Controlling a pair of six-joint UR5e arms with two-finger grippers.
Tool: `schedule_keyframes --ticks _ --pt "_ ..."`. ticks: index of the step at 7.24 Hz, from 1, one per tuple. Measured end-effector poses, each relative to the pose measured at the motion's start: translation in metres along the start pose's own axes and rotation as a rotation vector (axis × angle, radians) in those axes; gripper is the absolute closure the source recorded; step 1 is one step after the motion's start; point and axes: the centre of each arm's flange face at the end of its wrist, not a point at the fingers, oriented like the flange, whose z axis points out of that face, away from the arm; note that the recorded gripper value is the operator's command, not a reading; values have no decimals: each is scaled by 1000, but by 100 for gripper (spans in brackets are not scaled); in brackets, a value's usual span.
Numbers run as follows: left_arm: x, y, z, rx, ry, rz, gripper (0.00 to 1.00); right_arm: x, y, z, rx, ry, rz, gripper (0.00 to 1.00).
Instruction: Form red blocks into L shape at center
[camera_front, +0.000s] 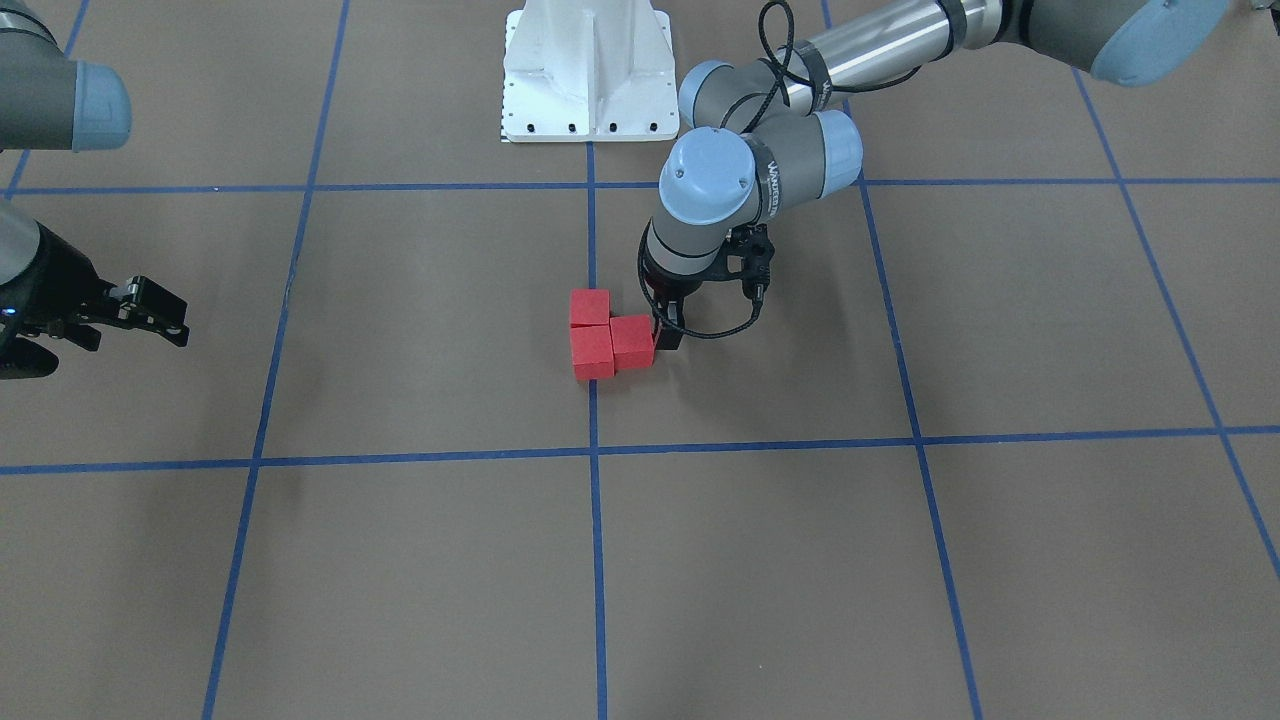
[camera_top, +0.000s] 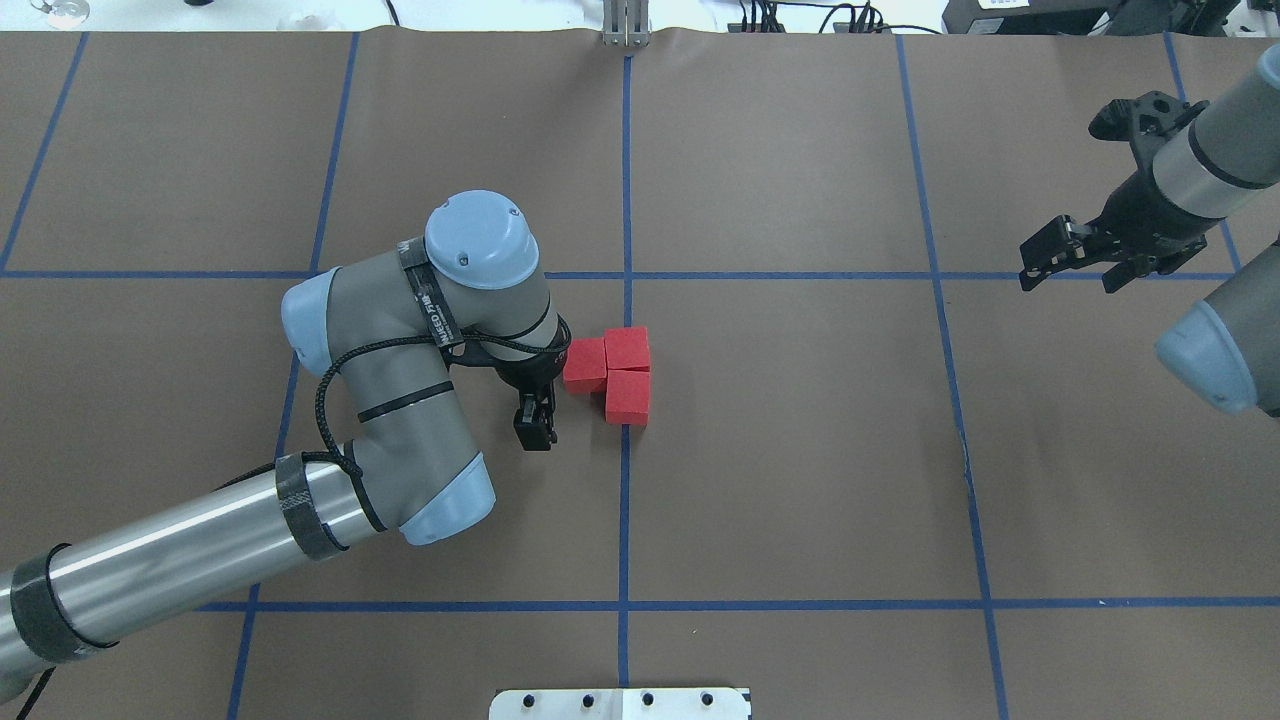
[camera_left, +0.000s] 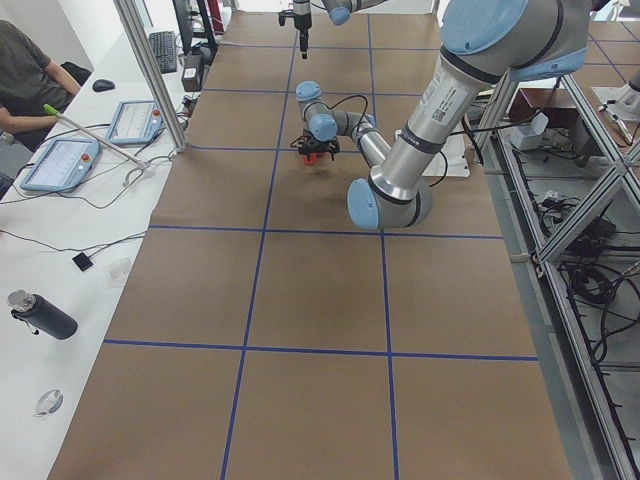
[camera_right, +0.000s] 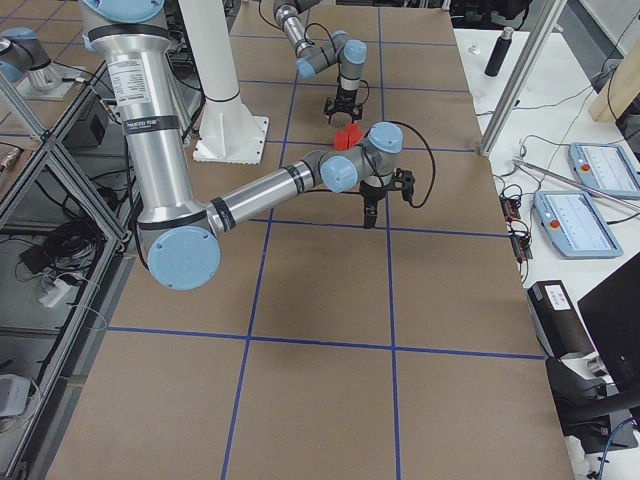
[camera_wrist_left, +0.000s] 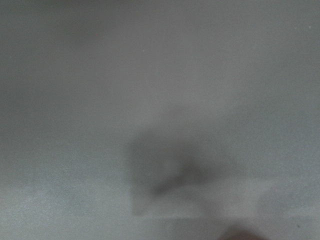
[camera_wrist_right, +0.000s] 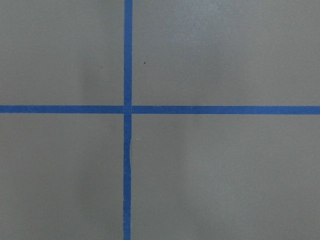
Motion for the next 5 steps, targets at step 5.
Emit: schedule_keyframes --ticks 5 --pt "-31 -58 -8 13 -8 47 0 0 0 0 0 0 0 0"
